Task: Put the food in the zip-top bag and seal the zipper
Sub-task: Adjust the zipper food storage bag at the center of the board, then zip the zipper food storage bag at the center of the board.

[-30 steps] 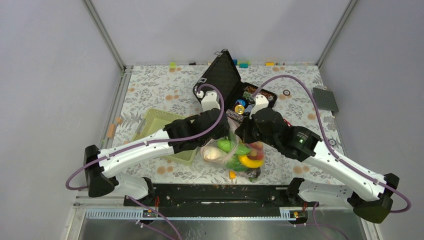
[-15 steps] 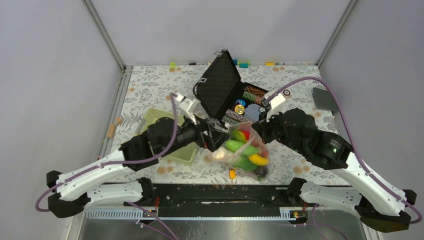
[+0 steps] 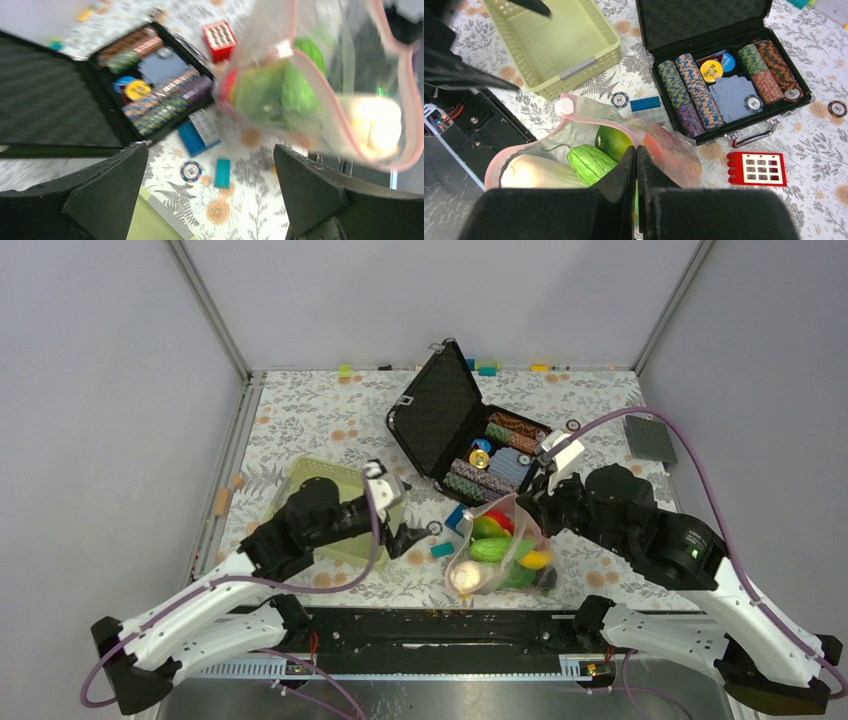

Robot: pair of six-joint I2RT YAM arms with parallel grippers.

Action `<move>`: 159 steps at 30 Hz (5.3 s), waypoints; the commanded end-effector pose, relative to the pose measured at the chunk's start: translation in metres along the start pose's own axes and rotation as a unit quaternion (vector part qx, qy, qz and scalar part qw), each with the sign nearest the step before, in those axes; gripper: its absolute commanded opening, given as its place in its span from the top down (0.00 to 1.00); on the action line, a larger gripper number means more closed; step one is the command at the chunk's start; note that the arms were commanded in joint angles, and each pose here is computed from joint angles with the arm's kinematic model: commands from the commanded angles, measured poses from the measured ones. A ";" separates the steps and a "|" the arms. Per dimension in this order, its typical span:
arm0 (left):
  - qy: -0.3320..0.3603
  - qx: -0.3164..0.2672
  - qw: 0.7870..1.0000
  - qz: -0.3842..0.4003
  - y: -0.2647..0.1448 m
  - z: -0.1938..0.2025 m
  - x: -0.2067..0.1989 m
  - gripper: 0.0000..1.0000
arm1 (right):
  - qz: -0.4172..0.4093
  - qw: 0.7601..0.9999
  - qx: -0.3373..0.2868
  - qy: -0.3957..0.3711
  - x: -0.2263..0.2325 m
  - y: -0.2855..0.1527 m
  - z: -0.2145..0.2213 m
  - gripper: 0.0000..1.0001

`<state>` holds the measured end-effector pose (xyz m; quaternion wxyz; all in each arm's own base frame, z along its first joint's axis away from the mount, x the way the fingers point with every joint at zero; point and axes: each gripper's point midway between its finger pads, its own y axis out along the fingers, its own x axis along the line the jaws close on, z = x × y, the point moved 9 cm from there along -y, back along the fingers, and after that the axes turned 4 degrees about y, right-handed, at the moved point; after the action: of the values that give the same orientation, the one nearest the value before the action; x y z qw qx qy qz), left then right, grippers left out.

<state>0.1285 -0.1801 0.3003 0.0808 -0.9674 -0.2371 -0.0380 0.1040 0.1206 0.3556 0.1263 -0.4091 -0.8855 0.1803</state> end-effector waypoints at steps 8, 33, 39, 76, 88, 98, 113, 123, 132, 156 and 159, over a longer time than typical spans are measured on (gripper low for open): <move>0.127 -0.067 0.947 0.286 0.058 0.002 -0.021 0.01 | -0.032 0.999 -0.024 -0.001 0.005 -0.001 -0.014 1.00; 0.043 -0.070 0.917 0.391 0.114 0.001 -0.028 0.64 | -0.001 0.998 -0.056 0.035 -0.001 -0.008 -0.015 1.00; 0.027 -0.066 0.926 0.370 0.113 -0.004 -0.026 1.00 | -0.011 0.998 -0.062 0.032 0.000 -0.007 -0.012 1.00; -0.126 -0.012 0.977 -0.174 0.044 -0.074 -0.011 1.00 | 0.196 0.975 0.041 0.098 -0.036 -0.042 0.036 0.92; -0.097 -0.034 0.994 -0.044 0.021 -0.043 -0.032 1.00 | 0.309 0.946 0.046 0.080 -0.063 -0.017 -0.003 0.93; -0.051 -0.076 0.995 0.047 0.047 -0.052 -0.045 1.00 | 0.218 0.972 0.075 0.053 -0.081 0.028 -0.008 0.92; -0.125 -0.094 0.988 -0.022 0.055 -0.055 -0.030 1.00 | 0.013 0.997 -0.012 -0.080 -0.053 0.004 -0.022 0.13; -0.138 -0.083 0.987 -0.013 0.059 -0.056 -0.033 1.00 | -0.276 0.946 -0.078 -0.149 -0.010 0.013 -0.053 0.07; -0.142 -0.089 0.986 -0.010 0.058 -0.057 -0.034 1.00 | -0.308 0.934 -0.030 -0.179 0.002 0.049 -0.068 0.15; -0.144 -0.091 0.985 0.006 0.056 -0.055 -0.037 1.00 | -0.329 0.922 0.061 -0.194 0.006 0.077 -0.057 0.80; -0.135 -0.087 0.987 0.021 0.056 -0.053 -0.039 1.00 | -0.340 0.918 0.064 -0.191 0.008 0.076 -0.057 0.95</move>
<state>0.1228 -0.2561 0.3132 0.0196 -0.9637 -0.2508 0.0897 0.1756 0.1823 0.3631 0.0442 -0.0511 -0.9601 0.2714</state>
